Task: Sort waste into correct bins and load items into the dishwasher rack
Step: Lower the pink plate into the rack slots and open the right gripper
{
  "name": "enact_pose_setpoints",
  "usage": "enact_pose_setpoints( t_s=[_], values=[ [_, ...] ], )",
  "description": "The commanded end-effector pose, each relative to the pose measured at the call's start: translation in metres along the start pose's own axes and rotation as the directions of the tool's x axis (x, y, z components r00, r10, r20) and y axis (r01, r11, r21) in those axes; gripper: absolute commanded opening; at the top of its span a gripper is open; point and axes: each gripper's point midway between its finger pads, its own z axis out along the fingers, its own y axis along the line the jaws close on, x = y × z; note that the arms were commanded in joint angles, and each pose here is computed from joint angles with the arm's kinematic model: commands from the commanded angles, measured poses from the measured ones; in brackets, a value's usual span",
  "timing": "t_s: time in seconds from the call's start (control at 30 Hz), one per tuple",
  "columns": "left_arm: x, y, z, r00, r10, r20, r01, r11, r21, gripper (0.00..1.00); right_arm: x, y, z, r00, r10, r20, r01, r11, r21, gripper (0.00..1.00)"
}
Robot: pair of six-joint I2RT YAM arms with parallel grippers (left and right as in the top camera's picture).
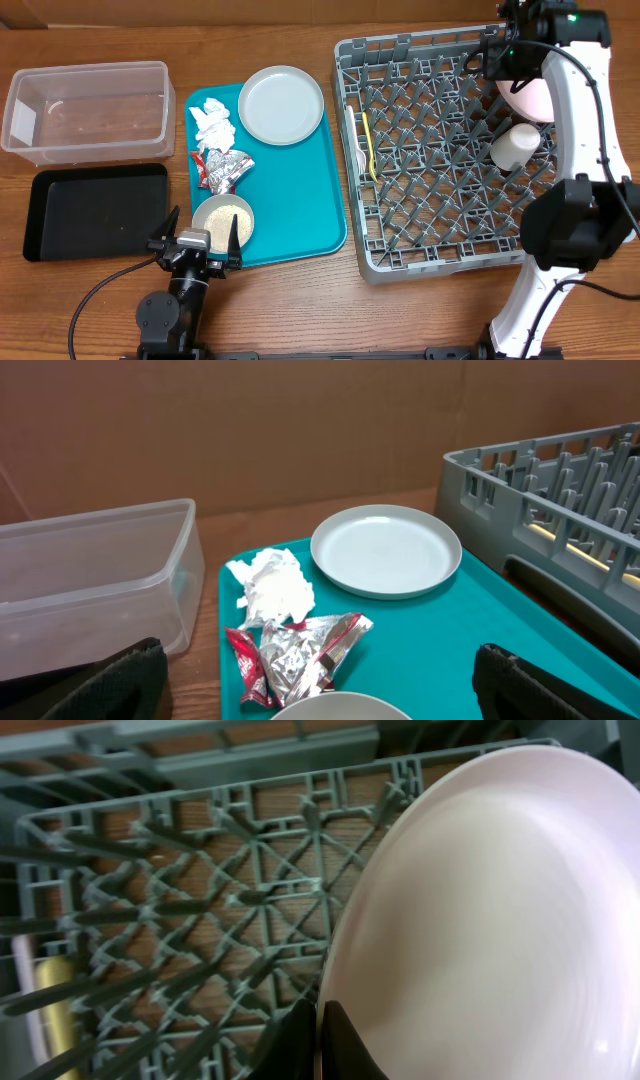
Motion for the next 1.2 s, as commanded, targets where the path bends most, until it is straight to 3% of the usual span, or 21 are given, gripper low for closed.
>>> enact_pose_setpoints(
  t_s=[0.0,0.3,0.5,0.73,0.87,1.17],
  values=[
    [0.000,-0.002,0.000,1.000,-0.006,0.004,0.006,1.000,0.005,1.00,-0.023,0.039,-0.067,0.988,-0.016,0.155,0.041,0.986,-0.161,0.04],
    [0.000,-0.002,0.000,1.000,-0.005,0.004,0.005,1.000,0.005,1.00,-0.024,0.096,-0.111,0.975,-0.021,0.219,0.125,0.871,-0.474,0.04],
    [0.000,-0.002,0.000,1.000,-0.005,0.004,0.005,1.000,0.005,1.00,-0.006,0.100,-0.104,0.974,-0.118,0.194,0.202,0.837,-0.509,0.04],
    [0.000,-0.002,0.000,1.000,-0.005,0.004,0.005,1.000,0.005,1.00,-0.009,0.077,-0.071,0.987,-0.075,0.144,0.141,0.840,-0.525,0.04],
    [0.000,-0.002,0.000,1.000,-0.006,0.004,0.006,1.000,0.005,1.00,-0.012,0.060,-0.057,0.992,-0.011,0.122,0.082,0.798,-0.597,0.04],
    [0.000,-0.002,0.000,1.000,-0.005,0.004,0.005,1.000,0.005,1.00,-0.015,0.051,-0.062,0.991,0.030,0.134,0.066,0.750,-0.658,0.04]
  ],
)
